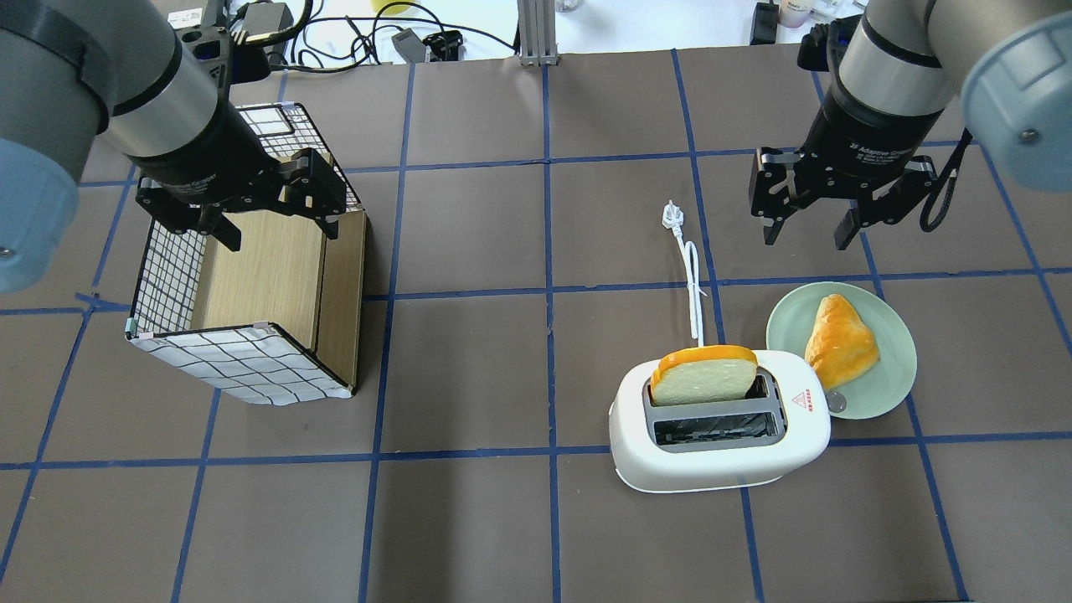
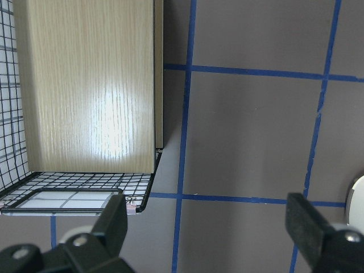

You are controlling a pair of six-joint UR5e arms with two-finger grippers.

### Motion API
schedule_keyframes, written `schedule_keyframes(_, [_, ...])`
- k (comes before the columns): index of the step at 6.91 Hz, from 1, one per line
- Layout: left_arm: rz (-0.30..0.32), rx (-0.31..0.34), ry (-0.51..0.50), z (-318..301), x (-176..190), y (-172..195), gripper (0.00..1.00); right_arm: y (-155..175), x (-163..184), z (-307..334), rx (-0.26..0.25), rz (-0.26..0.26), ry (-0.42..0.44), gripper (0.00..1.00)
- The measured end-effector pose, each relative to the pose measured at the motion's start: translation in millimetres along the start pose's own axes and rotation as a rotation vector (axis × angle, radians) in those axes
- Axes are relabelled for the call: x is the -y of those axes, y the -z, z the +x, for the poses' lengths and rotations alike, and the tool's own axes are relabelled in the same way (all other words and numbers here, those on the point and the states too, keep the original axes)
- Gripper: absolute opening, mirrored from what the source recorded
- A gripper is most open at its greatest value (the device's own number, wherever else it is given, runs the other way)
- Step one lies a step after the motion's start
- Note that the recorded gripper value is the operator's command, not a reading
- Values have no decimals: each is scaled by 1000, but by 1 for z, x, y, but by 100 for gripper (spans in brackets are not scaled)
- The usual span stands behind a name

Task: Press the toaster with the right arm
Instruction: 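Move the right gripper down to the toaster lever beside the green plate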

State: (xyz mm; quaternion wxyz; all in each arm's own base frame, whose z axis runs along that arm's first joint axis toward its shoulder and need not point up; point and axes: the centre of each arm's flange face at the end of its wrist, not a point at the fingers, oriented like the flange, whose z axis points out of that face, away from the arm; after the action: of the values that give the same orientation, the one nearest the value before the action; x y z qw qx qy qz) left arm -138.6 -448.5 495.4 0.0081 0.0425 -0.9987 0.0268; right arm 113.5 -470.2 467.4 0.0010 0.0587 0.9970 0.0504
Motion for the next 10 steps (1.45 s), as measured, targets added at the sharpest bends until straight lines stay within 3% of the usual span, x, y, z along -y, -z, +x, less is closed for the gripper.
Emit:
schedule_keyframes(3, [0,0,0,0,0,0,100,-9,13,52,38,-42,42,0])
schedule_keyframes(5, [0,0,0,0,0,0,100,-20,17,80,108,-68,72,0])
schedule_keyframes(8, [0,0,0,0,0,0,100,-57,17,137,299,-105,118,0])
schedule_keyframes(10, [0,0,0,0,0,0,100,-91,5,163,455,-147,150,0])
